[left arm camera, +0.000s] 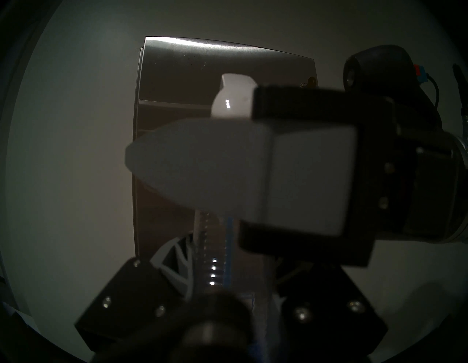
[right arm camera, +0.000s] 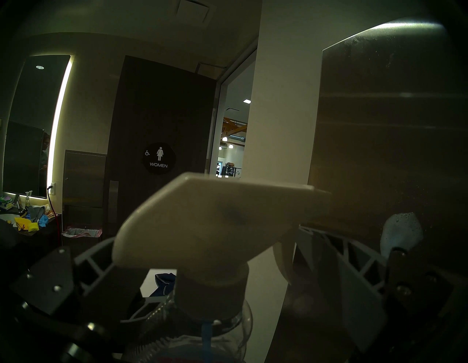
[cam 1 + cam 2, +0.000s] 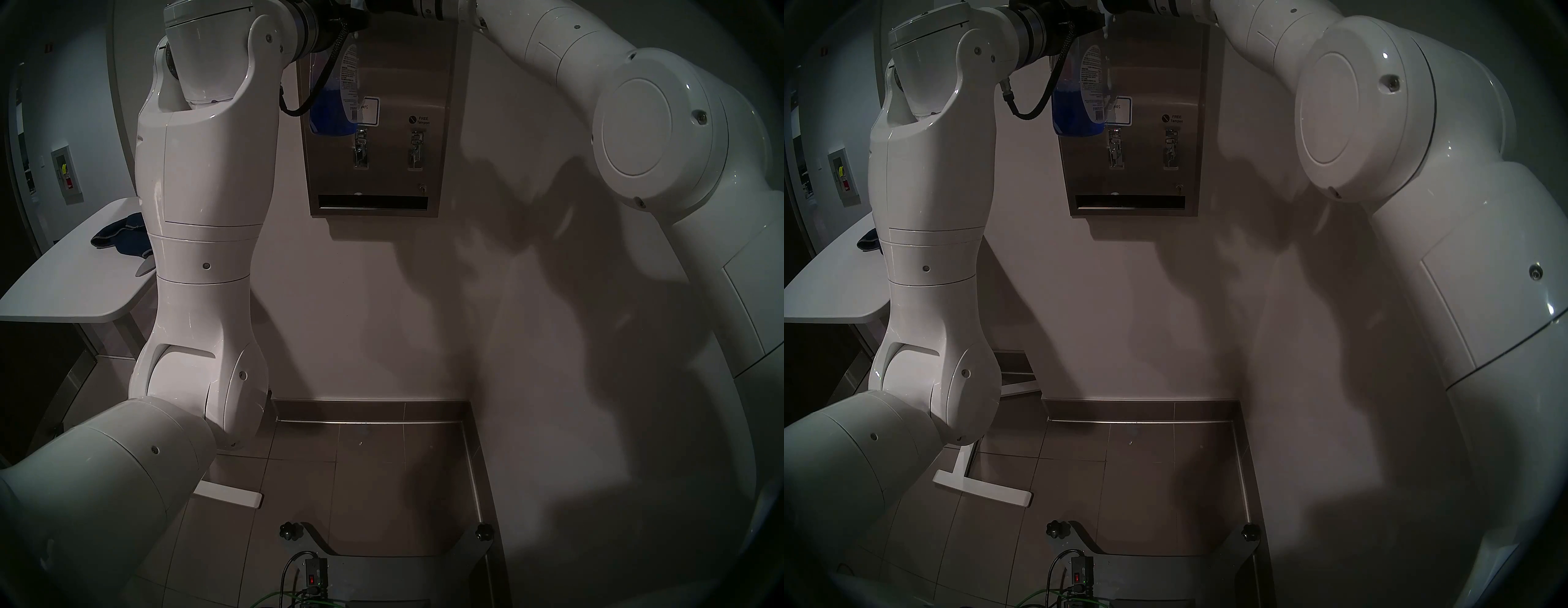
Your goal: Pick up the cleaner bottle and spray the cleaner onto the surface
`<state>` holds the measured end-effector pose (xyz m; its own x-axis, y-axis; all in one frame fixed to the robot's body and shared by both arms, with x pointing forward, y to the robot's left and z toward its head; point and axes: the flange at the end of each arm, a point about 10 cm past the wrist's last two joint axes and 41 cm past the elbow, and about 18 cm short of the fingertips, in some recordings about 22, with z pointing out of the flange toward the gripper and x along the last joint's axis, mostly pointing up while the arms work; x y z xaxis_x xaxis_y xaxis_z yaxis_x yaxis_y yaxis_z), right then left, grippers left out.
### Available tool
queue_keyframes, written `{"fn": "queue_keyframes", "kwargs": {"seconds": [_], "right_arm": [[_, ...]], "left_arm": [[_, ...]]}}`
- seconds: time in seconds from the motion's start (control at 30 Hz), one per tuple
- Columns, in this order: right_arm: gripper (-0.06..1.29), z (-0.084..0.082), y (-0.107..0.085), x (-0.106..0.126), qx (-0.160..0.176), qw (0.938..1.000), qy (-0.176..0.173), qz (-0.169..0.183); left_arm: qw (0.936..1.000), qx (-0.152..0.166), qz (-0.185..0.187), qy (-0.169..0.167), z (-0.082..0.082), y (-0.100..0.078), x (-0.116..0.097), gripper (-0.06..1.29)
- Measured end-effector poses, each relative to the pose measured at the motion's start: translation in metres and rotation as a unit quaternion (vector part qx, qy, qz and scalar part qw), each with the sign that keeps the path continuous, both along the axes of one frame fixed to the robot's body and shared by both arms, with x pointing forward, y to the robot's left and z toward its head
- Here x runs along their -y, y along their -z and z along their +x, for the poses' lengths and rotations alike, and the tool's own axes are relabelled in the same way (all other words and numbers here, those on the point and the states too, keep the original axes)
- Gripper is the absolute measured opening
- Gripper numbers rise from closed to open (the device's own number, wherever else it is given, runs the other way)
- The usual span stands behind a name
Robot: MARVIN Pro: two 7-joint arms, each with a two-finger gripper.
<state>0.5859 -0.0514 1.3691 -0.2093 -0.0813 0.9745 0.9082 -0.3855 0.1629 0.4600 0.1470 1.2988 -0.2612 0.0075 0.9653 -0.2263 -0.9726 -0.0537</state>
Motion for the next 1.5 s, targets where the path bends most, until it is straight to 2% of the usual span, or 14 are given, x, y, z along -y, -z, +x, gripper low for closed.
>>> {"fn": "queue_keyframes", "kwargs": {"seconds": [0.03,0.07,0.17,0.7,1.23,1.5], "right_arm": [[0.64,0.000,0.000,0.000,0.000,1.0000,0.000,0.000],[0.87,0.000,-0.001,0.001,0.001,1.0000,0.000,0.000],[1.21,-0.001,-0.003,0.002,0.001,1.0000,0.000,0.000],[1.22,-0.007,-0.013,0.022,-0.005,0.9998,-0.017,-0.006],[1.22,-0.009,-0.011,0.045,-0.013,0.9993,-0.030,-0.019],[1.22,-0.009,-0.013,0.069,-0.014,0.9992,-0.025,-0.026]], "left_arm": [[1.0000,0.000,0.000,0.000,0.000,0.000,0.000,0.37],[1.0000,0.000,0.000,0.001,0.000,0.000,0.000,0.37],[1.0000,0.000,0.001,0.003,0.000,0.000,0.001,0.37],[1.0000,0.001,0.002,0.007,-0.001,0.000,0.002,0.37],[1.0000,0.001,0.003,0.007,-0.001,-0.001,0.002,0.37],[1.0000,0.002,0.003,0.005,-0.001,-0.002,0.001,0.37]]}}
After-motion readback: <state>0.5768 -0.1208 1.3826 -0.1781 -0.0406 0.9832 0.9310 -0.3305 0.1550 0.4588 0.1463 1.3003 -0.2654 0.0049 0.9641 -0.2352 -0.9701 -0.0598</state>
